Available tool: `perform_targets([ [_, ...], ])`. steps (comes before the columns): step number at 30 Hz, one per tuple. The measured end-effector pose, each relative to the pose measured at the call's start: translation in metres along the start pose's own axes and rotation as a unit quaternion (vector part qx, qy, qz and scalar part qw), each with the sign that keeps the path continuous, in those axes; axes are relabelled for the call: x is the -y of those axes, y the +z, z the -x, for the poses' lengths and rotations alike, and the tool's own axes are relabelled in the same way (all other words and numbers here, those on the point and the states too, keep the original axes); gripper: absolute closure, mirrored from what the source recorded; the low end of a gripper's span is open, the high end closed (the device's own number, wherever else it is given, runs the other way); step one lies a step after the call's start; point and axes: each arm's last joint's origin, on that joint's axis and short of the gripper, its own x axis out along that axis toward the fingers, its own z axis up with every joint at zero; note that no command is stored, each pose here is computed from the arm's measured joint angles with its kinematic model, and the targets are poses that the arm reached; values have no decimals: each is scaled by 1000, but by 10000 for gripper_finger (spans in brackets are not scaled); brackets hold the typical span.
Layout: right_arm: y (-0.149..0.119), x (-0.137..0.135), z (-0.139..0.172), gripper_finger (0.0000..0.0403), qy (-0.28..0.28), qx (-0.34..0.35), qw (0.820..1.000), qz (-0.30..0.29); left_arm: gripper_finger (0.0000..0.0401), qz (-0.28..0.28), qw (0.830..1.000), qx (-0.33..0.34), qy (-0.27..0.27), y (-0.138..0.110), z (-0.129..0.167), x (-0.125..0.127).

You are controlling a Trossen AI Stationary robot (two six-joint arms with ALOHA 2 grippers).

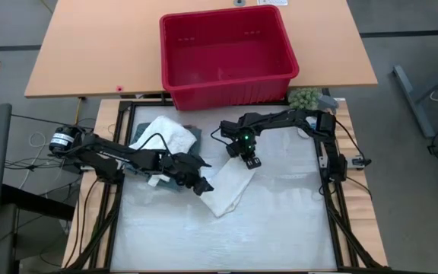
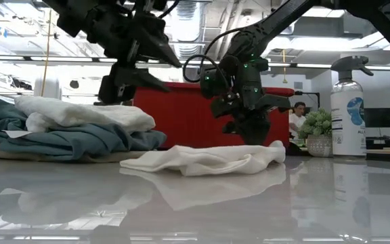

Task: Fold Laundry from Bin
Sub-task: Fold the white underwear in the red bin

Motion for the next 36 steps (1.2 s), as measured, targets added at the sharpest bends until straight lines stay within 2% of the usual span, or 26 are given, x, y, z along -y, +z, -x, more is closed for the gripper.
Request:
perform_targets([
  [5,-5,8,4,388,-2,0,1000,-17,203,13,998,51,18,3,0,0],
  [9,-11,19,26,372,-12,0,998,-64,200,-20,994,99,33,9,1,0],
  [16,-24,30,92,349,-64,67,989,-117,200,-35,987,139,70,22,2,-10],
  [21,-45,36,123,335,-88,91,970,-209,200,-37,985,144,83,29,4,-16],
  [24,-64,42,130,298,-69,82,957,-271,200,-57,984,145,88,30,5,-17],
  [29,-83,55,124,188,-50,83,932,-350,200,-76,983,142,90,30,4,-17],
  [33,-84,63,108,111,-57,97,925,-363,200,-87,982,141,92,30,4,-17],
  [36,-81,68,96,90,-93,113,912,-383,200,-90,982,141,93,30,4,-17],
])
